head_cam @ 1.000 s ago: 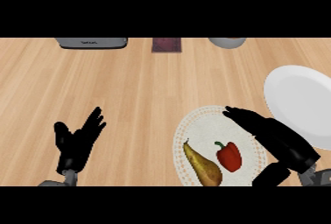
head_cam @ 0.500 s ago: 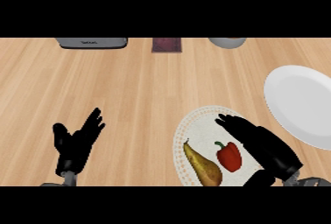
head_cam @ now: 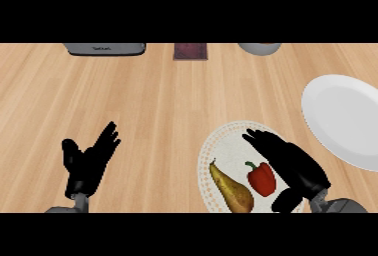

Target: Pick the bell pepper from the placemat and place it in the plate

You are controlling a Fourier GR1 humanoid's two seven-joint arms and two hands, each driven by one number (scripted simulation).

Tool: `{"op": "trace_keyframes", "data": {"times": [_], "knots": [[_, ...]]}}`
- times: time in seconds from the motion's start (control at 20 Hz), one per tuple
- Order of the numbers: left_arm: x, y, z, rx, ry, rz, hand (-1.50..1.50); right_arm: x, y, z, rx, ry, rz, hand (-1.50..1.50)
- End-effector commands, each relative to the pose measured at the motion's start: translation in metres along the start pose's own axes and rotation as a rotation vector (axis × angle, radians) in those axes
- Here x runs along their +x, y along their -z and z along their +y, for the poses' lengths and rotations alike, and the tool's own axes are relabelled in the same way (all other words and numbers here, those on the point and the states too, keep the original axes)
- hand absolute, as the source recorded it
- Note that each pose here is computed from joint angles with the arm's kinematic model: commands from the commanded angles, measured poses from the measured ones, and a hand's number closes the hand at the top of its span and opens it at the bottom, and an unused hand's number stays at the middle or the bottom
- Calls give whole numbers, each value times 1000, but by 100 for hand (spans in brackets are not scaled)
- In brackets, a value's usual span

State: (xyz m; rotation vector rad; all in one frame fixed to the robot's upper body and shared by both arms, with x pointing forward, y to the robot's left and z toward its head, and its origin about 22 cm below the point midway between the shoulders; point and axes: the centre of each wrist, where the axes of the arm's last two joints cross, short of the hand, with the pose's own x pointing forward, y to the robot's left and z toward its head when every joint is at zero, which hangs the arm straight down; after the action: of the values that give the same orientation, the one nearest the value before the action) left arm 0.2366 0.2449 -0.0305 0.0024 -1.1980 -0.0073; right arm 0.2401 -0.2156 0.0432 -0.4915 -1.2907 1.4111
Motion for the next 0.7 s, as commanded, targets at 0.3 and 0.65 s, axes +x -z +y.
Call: {"op": "trace_keyframes", "data": {"times": [0.3, 0.65], "knots": [[-3, -5, 2, 15, 10, 23, 0, -14, 12, 26, 127, -118, -6, 150], [-13, -2, 0, 11, -5, 13, 0, -20, 25, 33, 59, -172, -66, 150]]}}
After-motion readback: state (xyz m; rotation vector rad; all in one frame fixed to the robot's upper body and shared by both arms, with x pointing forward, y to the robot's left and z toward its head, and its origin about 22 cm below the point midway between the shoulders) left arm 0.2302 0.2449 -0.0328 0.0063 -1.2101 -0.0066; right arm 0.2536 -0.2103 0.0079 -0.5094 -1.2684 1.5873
